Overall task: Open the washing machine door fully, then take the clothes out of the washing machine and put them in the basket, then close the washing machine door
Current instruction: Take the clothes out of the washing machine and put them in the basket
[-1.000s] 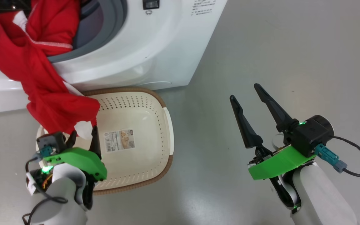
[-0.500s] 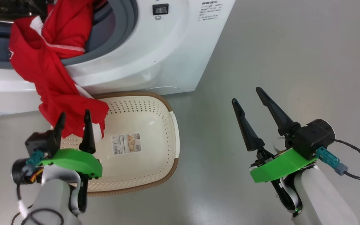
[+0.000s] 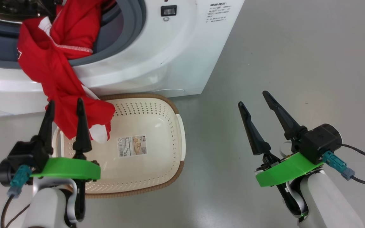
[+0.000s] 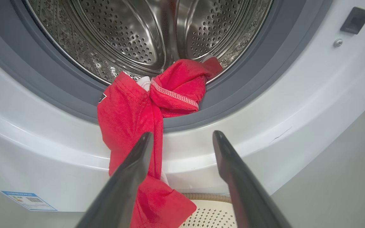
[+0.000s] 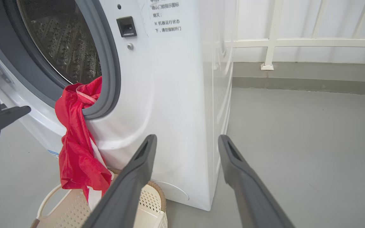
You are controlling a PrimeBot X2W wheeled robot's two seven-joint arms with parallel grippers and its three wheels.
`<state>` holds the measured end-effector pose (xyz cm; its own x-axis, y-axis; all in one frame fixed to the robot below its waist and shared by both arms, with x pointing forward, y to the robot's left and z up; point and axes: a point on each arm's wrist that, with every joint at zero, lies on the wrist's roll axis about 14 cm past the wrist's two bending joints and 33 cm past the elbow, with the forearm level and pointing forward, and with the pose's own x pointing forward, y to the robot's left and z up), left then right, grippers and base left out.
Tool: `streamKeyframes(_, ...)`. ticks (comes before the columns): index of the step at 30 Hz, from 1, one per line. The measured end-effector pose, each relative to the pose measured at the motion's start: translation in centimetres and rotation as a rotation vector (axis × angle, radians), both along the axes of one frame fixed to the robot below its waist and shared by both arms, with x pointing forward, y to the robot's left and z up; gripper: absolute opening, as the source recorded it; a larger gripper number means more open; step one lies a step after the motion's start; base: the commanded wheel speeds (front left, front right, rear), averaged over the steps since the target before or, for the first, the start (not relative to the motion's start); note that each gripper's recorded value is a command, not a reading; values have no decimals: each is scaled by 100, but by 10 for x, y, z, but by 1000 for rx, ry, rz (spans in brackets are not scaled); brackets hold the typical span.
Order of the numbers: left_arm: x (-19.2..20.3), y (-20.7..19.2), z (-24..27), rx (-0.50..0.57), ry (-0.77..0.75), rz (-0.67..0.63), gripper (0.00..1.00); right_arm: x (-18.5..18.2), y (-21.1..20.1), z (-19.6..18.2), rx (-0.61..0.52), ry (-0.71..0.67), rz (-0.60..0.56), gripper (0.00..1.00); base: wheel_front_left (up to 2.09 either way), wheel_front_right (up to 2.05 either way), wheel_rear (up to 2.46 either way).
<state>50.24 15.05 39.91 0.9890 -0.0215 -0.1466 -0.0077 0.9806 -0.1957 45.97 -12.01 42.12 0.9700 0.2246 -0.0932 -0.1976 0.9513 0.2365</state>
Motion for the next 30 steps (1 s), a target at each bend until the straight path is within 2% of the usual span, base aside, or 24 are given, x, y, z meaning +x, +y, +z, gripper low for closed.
streamKeyframes(11, -11, 6, 27, 43, -77, 25, 100, 1, 1, 3, 3, -8, 1, 100, 0, 0, 0)
streamKeyframes(30, -21, 11, 33, 58, -69, 34, 100, 1, 2, 1, 4, -5, 3, 100, 0, 0, 0)
